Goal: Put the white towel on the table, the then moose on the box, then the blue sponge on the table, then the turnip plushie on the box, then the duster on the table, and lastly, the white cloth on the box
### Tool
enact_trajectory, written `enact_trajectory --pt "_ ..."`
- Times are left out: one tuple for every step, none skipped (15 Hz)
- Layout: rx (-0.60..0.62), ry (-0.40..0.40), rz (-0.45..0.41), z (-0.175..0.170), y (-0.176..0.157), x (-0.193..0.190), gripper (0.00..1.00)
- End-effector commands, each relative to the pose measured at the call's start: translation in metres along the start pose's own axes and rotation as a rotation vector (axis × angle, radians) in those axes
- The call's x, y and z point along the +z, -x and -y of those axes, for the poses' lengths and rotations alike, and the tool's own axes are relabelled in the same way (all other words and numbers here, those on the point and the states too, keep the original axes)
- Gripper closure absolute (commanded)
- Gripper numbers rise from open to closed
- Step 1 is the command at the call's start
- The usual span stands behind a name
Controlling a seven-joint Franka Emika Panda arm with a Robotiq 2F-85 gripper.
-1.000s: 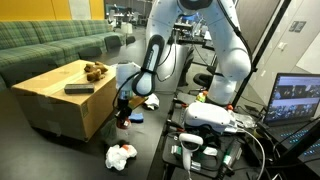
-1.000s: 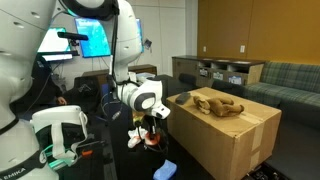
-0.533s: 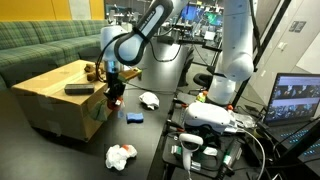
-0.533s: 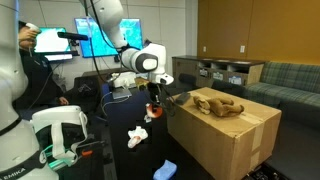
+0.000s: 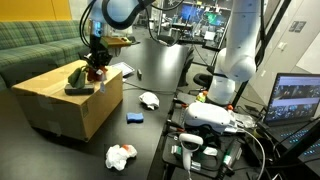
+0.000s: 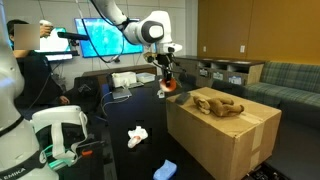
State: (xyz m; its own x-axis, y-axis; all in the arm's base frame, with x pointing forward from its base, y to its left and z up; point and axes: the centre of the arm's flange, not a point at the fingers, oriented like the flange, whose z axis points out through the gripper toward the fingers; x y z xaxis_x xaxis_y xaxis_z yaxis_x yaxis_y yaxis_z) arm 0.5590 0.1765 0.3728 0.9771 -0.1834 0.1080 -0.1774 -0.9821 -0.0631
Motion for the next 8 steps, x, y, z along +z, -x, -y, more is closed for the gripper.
enact_trajectory --pt "0.079 0.004 -0.116 0.029 -0.044 -0.014 0.96" --pt "0.089 0.0 -0.14 0.035 -0.055 -0.015 0.96" --pt "0.105 0.001 -0.17 0.043 -0.066 -0.012 0.96" --pt "0.121 0.001 -0.2 0.05 -0.076 -0.009 0.96" --pt "0.125 -0.007 -0.214 0.056 -0.086 -0.004 0.96" --pt "0.133 -0.013 -0.237 0.064 -0.097 0.003 0.96" --pt "0.141 -0.02 -0.254 0.07 -0.105 0.01 0.96" --pt "0.144 -0.027 -0.276 0.078 -0.114 0.019 0.96"
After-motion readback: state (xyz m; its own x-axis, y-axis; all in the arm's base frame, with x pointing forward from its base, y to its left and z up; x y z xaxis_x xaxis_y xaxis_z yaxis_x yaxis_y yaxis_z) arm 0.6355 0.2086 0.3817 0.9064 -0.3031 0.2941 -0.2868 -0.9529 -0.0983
